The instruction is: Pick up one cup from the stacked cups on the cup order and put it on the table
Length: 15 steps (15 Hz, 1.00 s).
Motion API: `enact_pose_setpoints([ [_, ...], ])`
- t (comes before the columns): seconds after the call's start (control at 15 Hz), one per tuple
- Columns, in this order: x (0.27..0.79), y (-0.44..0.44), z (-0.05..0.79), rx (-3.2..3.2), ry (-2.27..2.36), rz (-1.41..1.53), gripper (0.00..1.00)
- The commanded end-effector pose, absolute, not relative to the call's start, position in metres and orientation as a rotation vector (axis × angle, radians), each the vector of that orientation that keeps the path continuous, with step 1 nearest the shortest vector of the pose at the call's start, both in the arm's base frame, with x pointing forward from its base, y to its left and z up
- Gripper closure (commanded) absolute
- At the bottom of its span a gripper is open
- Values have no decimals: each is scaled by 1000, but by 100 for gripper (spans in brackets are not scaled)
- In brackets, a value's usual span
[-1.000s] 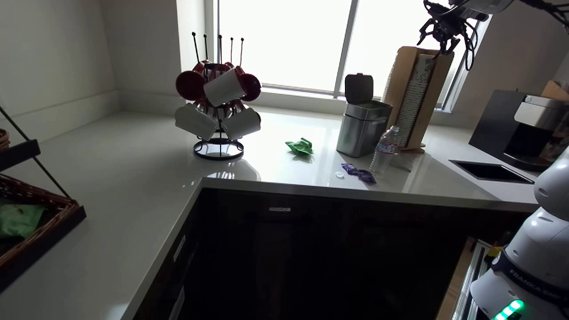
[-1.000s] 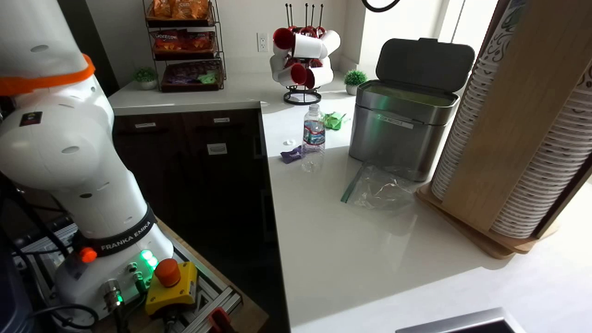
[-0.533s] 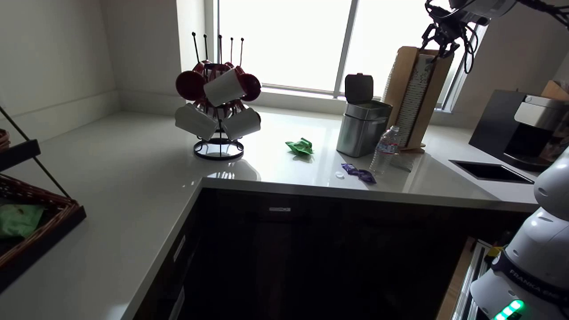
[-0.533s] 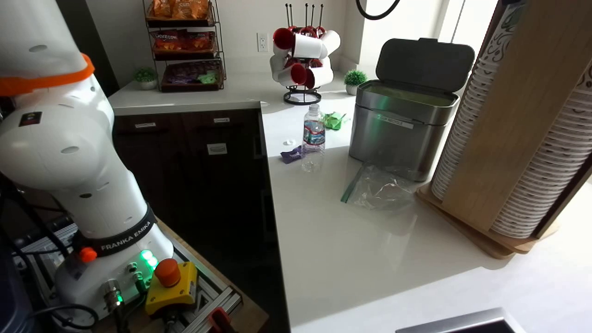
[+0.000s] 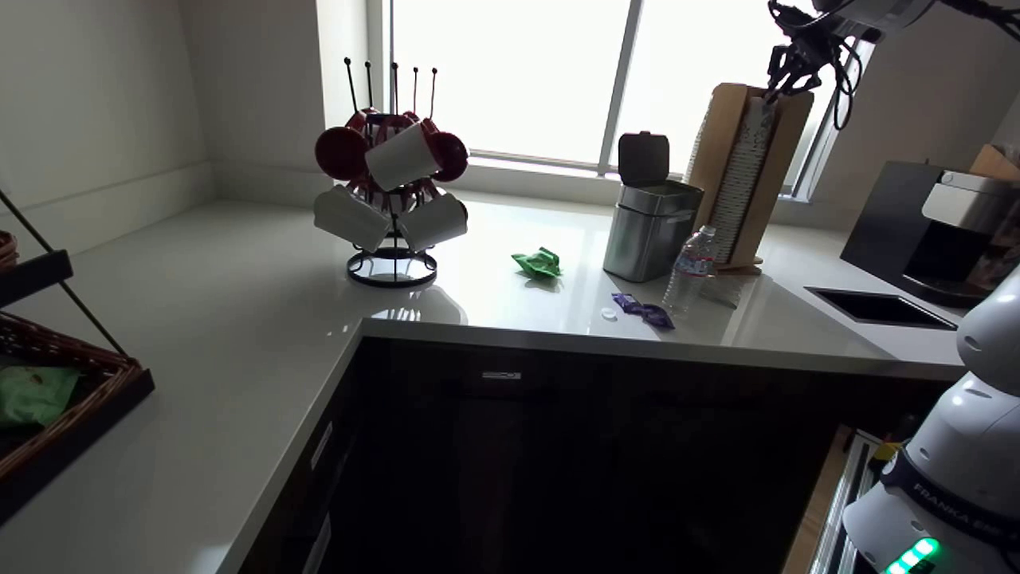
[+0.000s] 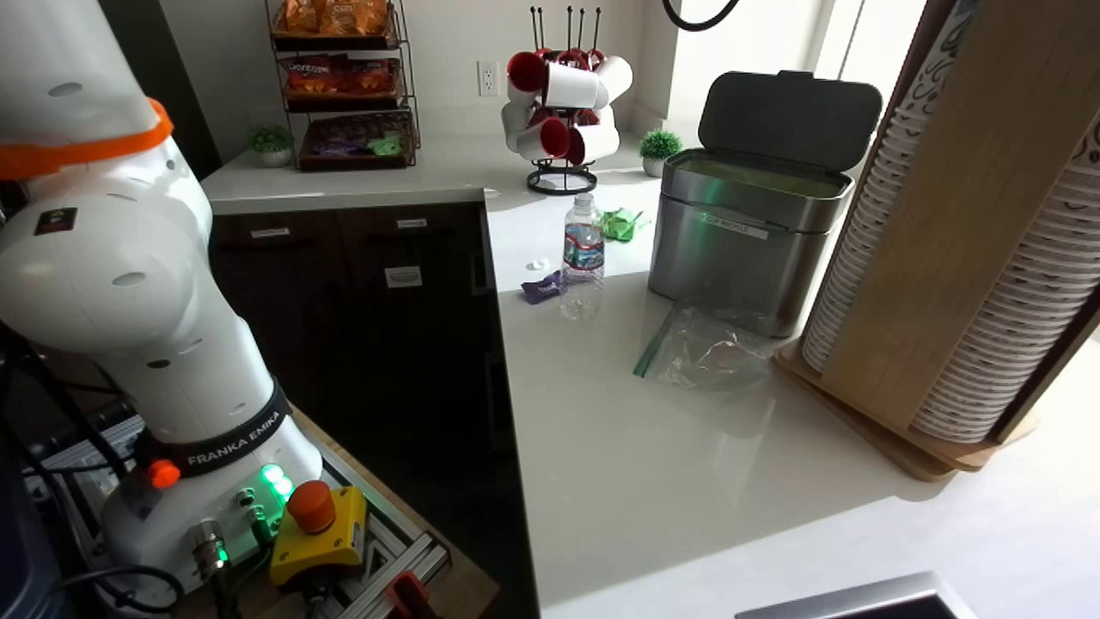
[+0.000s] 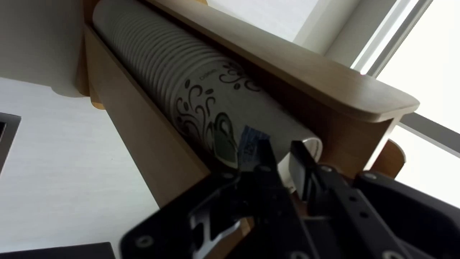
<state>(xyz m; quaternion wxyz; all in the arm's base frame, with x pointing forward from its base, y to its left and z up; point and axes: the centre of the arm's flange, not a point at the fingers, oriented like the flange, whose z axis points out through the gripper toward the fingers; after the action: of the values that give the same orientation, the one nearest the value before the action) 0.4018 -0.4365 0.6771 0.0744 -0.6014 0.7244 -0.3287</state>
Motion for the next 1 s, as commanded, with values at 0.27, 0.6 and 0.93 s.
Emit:
enact_pose_setpoints([
  [0.27, 393, -429, 670, -1764, 2161, -987, 100],
  [0.6, 386, -429, 680, -1709, 2145, -1039, 100],
  [0.93, 379, -430, 683, -1695, 2138, -1049, 80],
])
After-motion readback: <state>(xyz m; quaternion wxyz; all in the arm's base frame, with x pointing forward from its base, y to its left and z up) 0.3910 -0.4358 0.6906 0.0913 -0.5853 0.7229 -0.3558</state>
